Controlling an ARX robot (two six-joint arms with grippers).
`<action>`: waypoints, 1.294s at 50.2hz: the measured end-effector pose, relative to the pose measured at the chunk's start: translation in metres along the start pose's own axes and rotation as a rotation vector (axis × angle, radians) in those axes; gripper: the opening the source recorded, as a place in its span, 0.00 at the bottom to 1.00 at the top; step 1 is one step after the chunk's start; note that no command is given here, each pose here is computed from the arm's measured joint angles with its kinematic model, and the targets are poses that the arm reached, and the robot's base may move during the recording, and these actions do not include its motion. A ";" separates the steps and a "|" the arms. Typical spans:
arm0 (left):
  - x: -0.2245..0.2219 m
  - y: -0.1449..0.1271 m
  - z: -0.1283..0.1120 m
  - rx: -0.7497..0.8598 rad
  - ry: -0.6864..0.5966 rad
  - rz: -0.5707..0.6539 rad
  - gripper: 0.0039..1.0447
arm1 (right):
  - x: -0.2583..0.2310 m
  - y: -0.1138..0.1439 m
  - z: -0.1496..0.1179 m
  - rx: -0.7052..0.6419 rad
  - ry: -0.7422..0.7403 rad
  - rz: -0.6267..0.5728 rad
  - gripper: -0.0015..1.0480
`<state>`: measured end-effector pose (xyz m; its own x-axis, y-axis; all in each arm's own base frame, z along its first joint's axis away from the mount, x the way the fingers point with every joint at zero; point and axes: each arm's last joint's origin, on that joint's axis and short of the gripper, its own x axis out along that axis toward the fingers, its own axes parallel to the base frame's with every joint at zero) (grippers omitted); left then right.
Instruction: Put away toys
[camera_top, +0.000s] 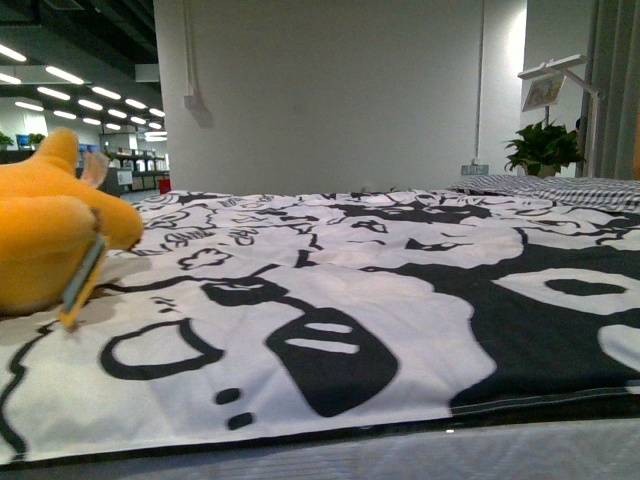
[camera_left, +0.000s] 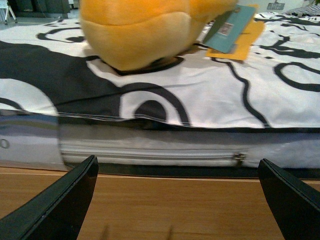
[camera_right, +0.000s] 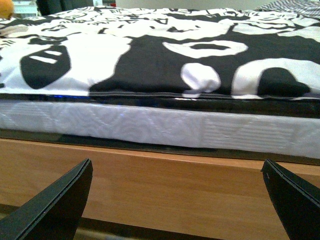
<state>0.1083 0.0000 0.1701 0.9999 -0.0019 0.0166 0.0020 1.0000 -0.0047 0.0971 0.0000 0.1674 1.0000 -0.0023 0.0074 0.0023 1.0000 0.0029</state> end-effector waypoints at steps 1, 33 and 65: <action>0.000 0.000 0.000 0.000 0.000 0.000 0.95 | 0.000 0.000 0.000 0.000 0.000 0.000 1.00; 0.000 0.000 0.000 0.000 0.000 0.006 0.95 | 0.000 0.000 0.000 0.000 -0.001 0.009 1.00; 0.000 0.000 0.000 0.000 0.000 0.002 0.95 | 0.000 0.000 0.000 0.000 0.001 0.006 1.00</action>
<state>0.1083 0.0000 0.1701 0.9999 0.0004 0.0170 -0.0003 1.0000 -0.0048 0.0972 0.0002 0.1674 1.0000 0.0042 0.0067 -0.0042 1.0000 0.0025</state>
